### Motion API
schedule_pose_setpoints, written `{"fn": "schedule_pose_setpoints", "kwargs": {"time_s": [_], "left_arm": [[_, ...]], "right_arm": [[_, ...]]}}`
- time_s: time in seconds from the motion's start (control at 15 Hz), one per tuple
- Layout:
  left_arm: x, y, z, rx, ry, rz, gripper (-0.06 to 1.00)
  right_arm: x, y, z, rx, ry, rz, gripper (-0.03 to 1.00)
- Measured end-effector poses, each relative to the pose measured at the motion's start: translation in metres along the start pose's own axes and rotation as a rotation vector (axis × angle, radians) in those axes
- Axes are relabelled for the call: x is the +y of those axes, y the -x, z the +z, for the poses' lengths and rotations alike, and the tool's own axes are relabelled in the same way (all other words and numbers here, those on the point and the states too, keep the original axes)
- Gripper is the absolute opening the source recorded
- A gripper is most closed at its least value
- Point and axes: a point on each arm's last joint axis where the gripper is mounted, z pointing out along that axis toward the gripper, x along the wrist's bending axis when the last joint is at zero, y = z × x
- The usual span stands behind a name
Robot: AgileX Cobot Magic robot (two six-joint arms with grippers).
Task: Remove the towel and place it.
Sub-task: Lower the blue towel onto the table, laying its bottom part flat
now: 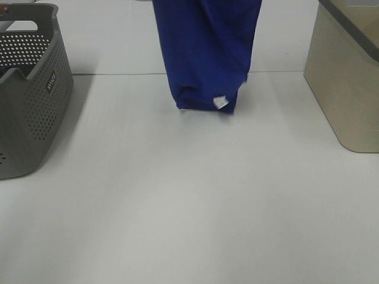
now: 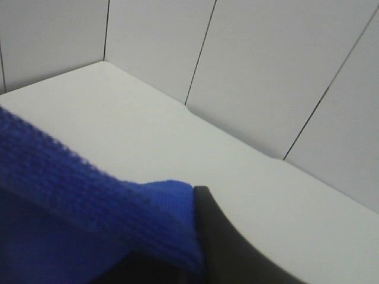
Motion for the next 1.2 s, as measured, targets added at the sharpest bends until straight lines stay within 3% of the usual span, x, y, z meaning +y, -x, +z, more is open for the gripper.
{"fn": "schedule_pose_setpoints", "kwargs": {"time_s": [0.07, 0.2, 0.67, 0.87, 0.93, 1.07, 1.2], "left_arm": [[0.004, -0.002, 0.0, 0.019, 0.043, -0.033, 0.0], [-0.001, 0.0, 0.001, 0.013, 0.035, -0.031, 0.0], [-0.049, 0.009, 0.01, 0.042, 0.037, 0.013, 0.0], [-0.087, 0.007, 0.018, 0.078, 0.022, 0.024, 0.0], [-0.108, 0.009, 0.034, 0.103, 0.036, 0.035, 0.0], [-0.117, 0.009, 0.044, 0.122, 0.057, 0.042, 0.0], [-0.161, 0.018, 0.071, 0.162, 0.075, 0.066, 0.0]], "right_arm": [[0.005, 0.003, -0.001, -0.028, 0.041, -0.02, 0.02], [0.004, 0.004, 0.002, -0.041, 0.055, -0.022, 0.02], [-0.006, 0.013, 0.025, -0.115, 0.12, -0.01, 0.02], [-0.019, 0.019, 0.046, -0.164, 0.154, 0.002, 0.02], [-0.033, 0.025, 0.066, -0.221, 0.196, 0.015, 0.02], [-0.041, 0.028, 0.076, -0.249, 0.215, 0.017, 0.02], [-0.053, 0.037, 0.103, -0.318, 0.29, -0.001, 0.02]]}}
